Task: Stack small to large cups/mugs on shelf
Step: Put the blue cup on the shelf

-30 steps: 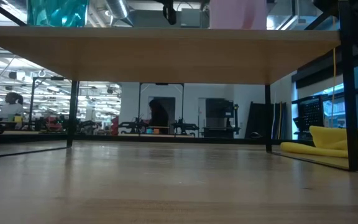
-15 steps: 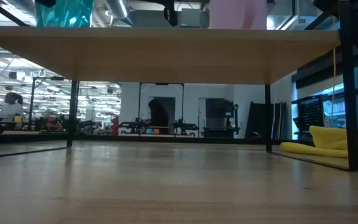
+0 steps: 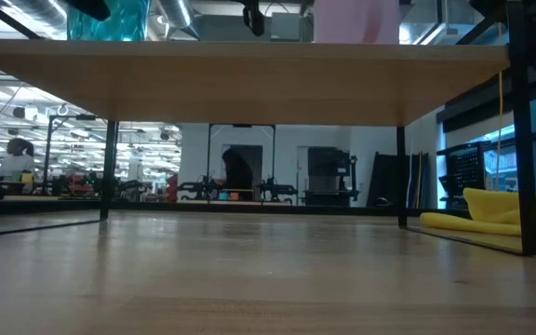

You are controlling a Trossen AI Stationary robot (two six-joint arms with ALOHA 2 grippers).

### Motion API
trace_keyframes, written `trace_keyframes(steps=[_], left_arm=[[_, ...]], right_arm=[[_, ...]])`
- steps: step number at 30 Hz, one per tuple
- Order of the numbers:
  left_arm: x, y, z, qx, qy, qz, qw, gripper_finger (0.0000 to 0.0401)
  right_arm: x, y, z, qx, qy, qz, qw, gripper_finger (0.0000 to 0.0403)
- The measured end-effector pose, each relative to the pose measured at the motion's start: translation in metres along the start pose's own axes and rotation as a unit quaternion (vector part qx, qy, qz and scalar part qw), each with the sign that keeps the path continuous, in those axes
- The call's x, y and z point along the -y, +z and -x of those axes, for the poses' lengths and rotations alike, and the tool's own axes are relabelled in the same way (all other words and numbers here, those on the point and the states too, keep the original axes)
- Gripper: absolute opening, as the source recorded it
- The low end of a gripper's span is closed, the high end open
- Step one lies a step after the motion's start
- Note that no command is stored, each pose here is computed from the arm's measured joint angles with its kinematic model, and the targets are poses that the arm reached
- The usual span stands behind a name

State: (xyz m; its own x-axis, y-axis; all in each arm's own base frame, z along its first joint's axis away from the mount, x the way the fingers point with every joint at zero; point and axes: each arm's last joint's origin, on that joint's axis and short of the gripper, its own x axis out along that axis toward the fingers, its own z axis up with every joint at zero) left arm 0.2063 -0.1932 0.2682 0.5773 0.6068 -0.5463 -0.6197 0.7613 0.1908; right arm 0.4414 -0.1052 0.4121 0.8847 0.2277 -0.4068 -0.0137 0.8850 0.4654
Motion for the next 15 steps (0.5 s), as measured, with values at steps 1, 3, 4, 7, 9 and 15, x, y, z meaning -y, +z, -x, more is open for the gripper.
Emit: trace_keyframes(steps=[1,3,4,7,9,15], left_arm=[[0.002,0.0,0.001,0.0,-0.01,0.01,1.0,0.0002],[0.007,-0.003,0.007,0.002,-0.033,0.025,0.999,0.0003],[0.009,-0.004,0.011,0.004,-0.047,0.025,0.999,0.0002],[0.014,-0.007,0.027,0.001,-0.083,0.02,0.996,0.0001],[0.014,-0.008,0.037,-0.009,-0.1,0.028,0.995,0.0002],[0.005,-0.013,0.05,-0.041,-0.091,0.054,0.994,0.0001]], right_arm=[[0.0,0.0,0.0,0.0,0.0,0.0,1.0,0.001],[0.0,-0.001,0.0,-0.003,-0.001,-0.002,1.0,0.001],[0.0,-0.001,0.0,-0.004,-0.002,-0.002,1.0,0.001],[0.001,-0.001,0.0,-0.006,-0.003,-0.003,1.0,0.001],[0.001,-0.001,0.0,-0.006,-0.003,-0.003,1.0,0.001],[-0.002,-0.002,-0.001,-0.007,-0.001,-0.005,1.0,0.001]])
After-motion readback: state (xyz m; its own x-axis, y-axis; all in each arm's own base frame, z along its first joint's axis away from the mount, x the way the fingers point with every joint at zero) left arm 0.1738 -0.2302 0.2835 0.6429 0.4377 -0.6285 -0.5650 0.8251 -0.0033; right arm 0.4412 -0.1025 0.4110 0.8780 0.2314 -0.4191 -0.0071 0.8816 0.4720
